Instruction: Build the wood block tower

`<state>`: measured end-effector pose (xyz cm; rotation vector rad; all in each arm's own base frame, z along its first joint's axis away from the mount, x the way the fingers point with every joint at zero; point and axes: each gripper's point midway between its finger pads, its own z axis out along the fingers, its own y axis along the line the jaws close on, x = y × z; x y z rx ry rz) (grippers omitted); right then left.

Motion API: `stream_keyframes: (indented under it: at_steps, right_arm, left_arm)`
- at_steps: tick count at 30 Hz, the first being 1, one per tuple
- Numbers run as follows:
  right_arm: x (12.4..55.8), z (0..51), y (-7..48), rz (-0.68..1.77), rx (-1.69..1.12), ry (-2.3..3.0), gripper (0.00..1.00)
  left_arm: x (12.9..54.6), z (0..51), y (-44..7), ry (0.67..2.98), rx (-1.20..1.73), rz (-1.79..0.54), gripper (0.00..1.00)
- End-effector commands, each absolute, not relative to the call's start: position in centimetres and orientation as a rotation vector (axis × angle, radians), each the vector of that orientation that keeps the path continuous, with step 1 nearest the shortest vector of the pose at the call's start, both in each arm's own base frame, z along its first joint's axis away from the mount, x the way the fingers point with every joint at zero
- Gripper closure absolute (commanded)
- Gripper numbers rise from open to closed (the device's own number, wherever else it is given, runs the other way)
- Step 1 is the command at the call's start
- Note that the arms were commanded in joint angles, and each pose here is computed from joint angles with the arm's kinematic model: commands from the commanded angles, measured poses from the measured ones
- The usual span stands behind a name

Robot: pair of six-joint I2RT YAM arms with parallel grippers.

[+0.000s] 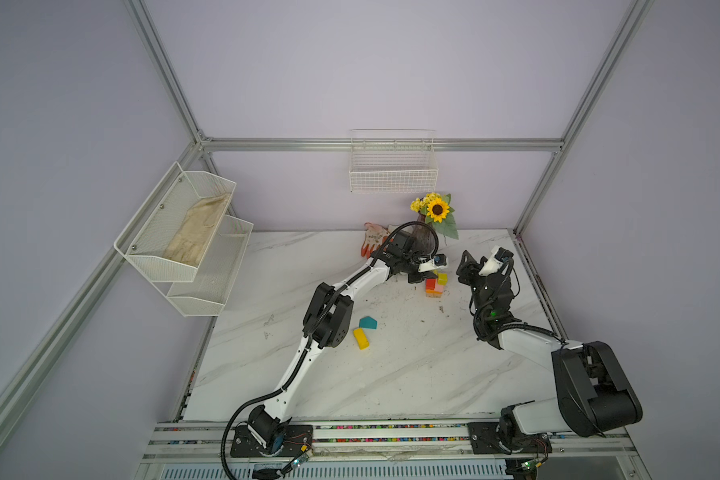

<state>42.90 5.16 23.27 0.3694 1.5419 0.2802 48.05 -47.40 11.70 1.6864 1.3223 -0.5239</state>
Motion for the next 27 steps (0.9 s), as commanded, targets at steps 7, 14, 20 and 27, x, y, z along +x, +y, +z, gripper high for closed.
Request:
stream_keyframes:
  at_steps: [7, 14, 20, 27]
  right_arm:
    - [43.0, 24.8, 5.0, 0.305, 0.376, 1.488, 0.36]
    - [43.3, 24.1, 4.3, 0.292, 0.423, 1.503, 0.36]
    - [43.8, 22.5, 2.0, 0.298, 0.54, 1.541, 0.39]
    - [44.9, 19.3, 0.7, 0.314, 0.606, 1.603, 0.43]
  left_arm:
    - [48.6, 14.7, -48.4, 1.219, 1.65, -0.483, 0.54]
    - [48.5, 15.7, -48.6, 1.216, 1.615, -0.498, 0.51]
    - [46.2, 19.5, -48.1, 1.173, 1.508, -0.5, 0.4]
    - [47.6, 28.9, -43.7, 1.376, 0.948, -0.489, 0.08]
